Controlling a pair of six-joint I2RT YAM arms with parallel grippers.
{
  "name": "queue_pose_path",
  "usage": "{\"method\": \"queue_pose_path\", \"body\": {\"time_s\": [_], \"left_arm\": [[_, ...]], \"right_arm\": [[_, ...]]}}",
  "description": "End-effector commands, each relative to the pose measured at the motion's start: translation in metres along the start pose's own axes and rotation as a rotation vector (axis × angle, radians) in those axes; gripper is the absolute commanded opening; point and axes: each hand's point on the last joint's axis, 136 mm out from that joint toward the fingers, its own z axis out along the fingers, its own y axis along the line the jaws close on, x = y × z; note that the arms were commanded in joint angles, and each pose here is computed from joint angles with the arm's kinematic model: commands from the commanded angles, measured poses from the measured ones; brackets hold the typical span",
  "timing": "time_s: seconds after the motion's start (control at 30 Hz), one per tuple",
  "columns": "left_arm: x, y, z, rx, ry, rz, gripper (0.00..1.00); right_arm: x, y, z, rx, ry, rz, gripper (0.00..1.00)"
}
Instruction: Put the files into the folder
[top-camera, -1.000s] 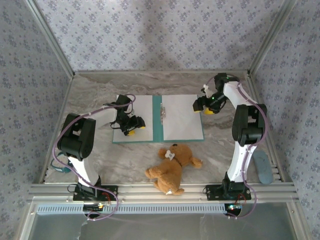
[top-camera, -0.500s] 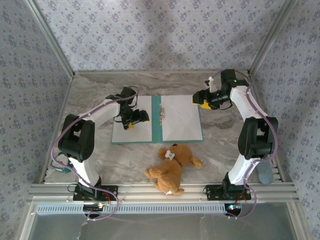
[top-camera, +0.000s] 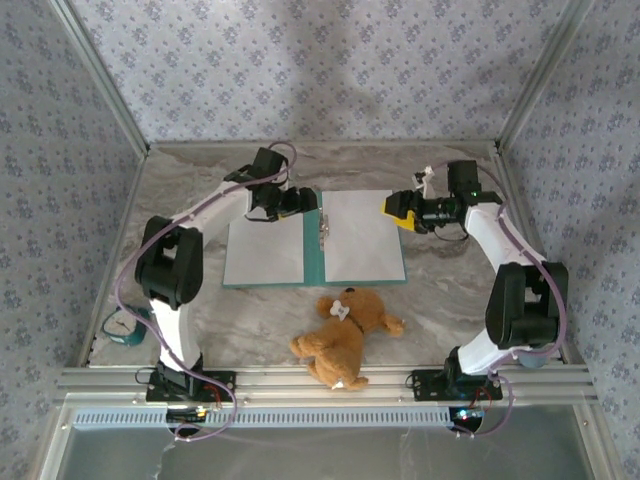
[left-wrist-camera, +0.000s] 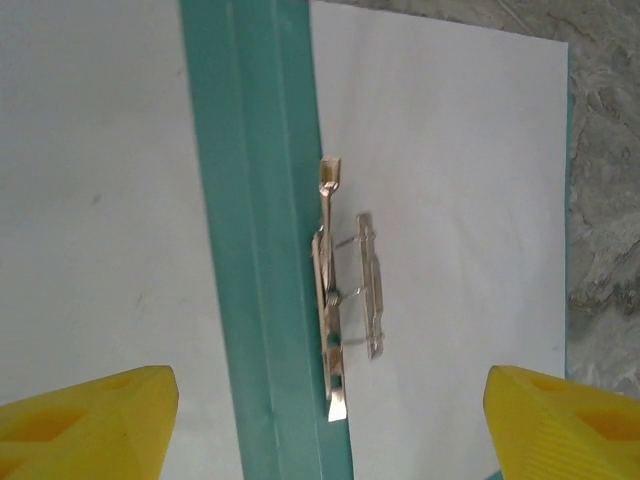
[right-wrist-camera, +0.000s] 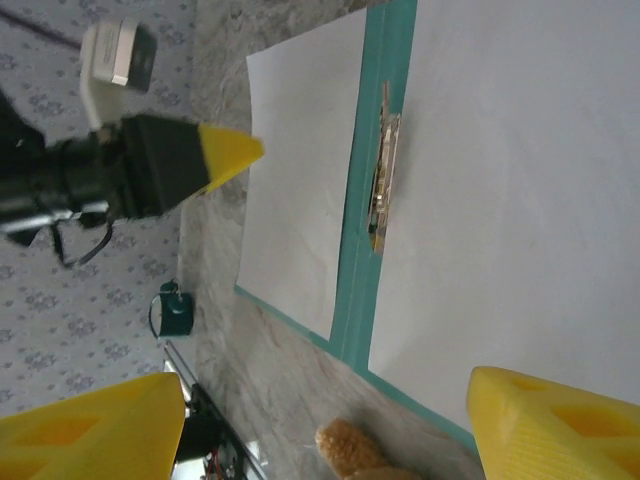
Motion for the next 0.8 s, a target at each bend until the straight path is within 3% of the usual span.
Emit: {"method": "queue_pose_path", "body": {"time_s": [0.0,0.77], "left_arm": [[-0.021,-0.021,0.012,0.09,-0.031,0.099,0.8],[-0.035,-0.045,0.076,0.219,0.048,0.182,0.76]], "right_arm": [[0.005,0.014,0.0,-0.074,-0.008,0.008,0.77],[0.022,0.02,0.002,-0.111,0.026,0.028,0.76]]}}
